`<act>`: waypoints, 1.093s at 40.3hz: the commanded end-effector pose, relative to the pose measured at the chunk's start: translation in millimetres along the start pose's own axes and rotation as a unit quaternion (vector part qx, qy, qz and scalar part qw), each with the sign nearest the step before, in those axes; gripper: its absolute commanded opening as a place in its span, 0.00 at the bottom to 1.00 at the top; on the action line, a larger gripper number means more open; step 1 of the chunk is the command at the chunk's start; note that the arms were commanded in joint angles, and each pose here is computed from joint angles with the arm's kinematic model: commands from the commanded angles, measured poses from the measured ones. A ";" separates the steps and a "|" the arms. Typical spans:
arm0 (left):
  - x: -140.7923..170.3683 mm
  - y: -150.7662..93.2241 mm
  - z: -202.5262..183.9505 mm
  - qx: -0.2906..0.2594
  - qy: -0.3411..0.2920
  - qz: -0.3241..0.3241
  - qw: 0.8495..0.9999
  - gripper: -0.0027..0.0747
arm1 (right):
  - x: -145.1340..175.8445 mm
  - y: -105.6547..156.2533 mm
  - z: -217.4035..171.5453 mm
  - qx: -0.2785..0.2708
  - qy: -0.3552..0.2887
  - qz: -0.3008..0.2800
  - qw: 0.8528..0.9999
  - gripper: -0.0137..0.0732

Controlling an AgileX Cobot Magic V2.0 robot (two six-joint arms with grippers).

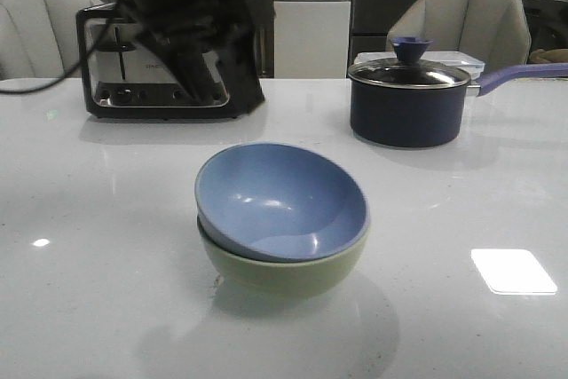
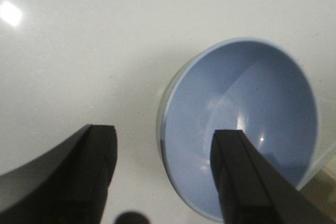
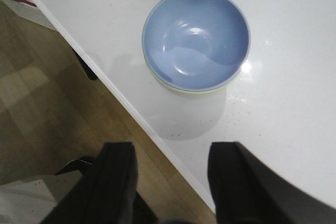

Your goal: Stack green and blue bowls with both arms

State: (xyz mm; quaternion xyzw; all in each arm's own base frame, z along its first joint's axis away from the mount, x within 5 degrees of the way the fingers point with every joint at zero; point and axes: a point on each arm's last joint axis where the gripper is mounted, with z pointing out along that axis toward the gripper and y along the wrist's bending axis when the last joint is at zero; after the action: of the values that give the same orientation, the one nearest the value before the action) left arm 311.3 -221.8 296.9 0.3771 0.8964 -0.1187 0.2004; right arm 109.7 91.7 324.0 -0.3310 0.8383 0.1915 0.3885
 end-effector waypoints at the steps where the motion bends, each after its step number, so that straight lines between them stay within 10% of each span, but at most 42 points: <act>1: 1.5 -11.6 -65.5 -0.017 -0.086 0.013 0.996 0.62 | -12.0 -0.4 -7.1 0.008 -0.045 -0.003 0.999 0.66; 17: 104.0 -39.8 -156.5 -0.061 -0.193 0.035 0.979 0.62 | -12.0 -0.3 -7.1 0.008 -0.045 -0.003 0.999 0.66; 44: 238.7 -64.1 -163.5 -0.081 -0.283 0.043 0.955 0.62 | -8.5 -3.1 -6.9 0.023 -0.025 -0.025 0.999 0.66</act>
State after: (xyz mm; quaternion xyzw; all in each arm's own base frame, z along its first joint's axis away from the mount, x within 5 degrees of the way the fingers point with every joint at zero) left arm 69.7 -56.0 327.6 0.3609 0.8148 -0.1257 0.4359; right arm 109.5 90.2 322.4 -0.3382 0.8405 0.1797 0.3833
